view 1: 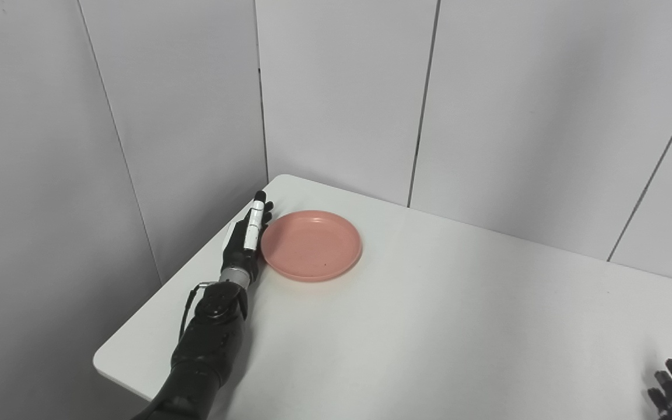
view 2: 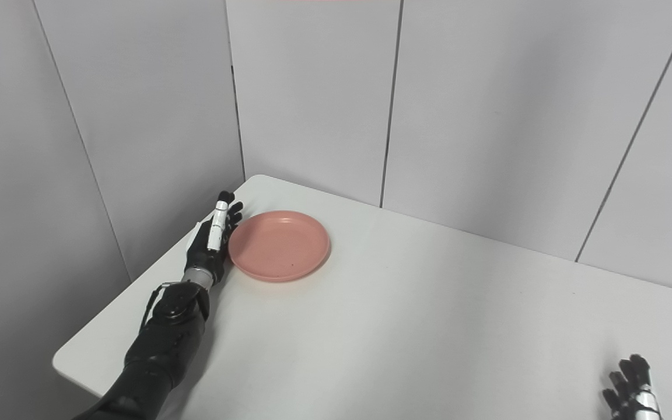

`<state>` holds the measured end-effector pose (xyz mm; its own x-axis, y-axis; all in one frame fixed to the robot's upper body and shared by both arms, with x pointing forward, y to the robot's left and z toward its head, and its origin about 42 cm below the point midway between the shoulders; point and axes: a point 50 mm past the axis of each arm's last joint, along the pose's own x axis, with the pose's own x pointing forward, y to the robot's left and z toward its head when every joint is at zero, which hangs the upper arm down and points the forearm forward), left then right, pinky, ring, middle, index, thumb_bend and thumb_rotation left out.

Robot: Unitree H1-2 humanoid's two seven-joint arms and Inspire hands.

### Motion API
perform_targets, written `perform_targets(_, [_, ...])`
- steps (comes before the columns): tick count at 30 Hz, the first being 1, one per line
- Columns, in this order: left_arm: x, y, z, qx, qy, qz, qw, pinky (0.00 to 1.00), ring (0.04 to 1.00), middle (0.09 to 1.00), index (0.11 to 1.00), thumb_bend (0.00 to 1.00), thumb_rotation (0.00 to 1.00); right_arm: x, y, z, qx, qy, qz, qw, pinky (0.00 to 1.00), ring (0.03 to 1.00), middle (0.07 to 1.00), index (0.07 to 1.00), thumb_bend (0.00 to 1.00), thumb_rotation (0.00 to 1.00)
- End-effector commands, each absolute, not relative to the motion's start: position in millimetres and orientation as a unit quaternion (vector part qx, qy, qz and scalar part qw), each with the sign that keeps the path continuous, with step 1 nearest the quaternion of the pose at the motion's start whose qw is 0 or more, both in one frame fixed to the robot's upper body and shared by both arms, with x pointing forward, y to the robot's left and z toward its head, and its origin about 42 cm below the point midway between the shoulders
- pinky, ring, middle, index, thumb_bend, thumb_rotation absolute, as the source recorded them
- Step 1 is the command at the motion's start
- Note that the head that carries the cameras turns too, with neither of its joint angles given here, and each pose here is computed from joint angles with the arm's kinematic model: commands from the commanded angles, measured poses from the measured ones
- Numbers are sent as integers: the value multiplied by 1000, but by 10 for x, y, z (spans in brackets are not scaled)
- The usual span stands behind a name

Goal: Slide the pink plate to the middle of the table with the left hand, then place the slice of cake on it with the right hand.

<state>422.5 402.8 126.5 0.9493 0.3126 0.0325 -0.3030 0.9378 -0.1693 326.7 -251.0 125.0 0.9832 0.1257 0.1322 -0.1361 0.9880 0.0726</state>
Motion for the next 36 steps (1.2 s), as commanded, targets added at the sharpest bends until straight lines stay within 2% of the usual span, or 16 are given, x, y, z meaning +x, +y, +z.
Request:
perform_targets(1, [4419, 3932, 1509, -104, -64, 117, 986, 1000, 970, 947, 956, 864, 1000, 3158, -2528, 1088, 42, -45, 58, 996, 1000, 1000, 1000, 1000, 239, 1000])
perform_targets(6, [4450, 3834, 1480, -138, -68, 88, 984, 976, 934, 923, 937, 899, 1000, 3157, -2521, 1080, 39, -44, 57, 997, 1000, 1000, 1000, 1000, 201, 1000])
perform_targets(17, [4533, 3466, 1370, -107, -35, 32, 993, 968, 925, 908, 916, 882, 1000, 3146, -2504, 1079, 39, -44, 56, 997, 1000, 1000, 1000, 1000, 192, 1000])
perform_targets(25, [4563, 3147, 1306, -88, -15, -14, 996, 977, 923, 902, 908, 889, 1000, 3126, -2507, 1083, 43, -44, 60, 996, 1000, 1000, 1000, 1000, 304, 1000])
perform_targets(29, [4559, 3002, 1282, -84, -7, -31, 996, 999, 944, 917, 924, 879, 1000, 3119, -2494, 1089, 38, -46, 61, 996, 1000, 983, 987, 989, 419, 1000])
perform_targets(33, [4553, 2905, 1263, -79, 3, -41, 996, 999, 950, 919, 924, 878, 1000, 3118, -2457, 1104, 39, -46, 63, 996, 1000, 985, 986, 982, 540, 933])
perform_targets(36, [4537, 2850, 1245, -73, 5, -55, 996, 1000, 962, 928, 934, 868, 1000, 3120, -2401, 1119, 42, -50, 64, 996, 1000, 986, 985, 981, 550, 902])
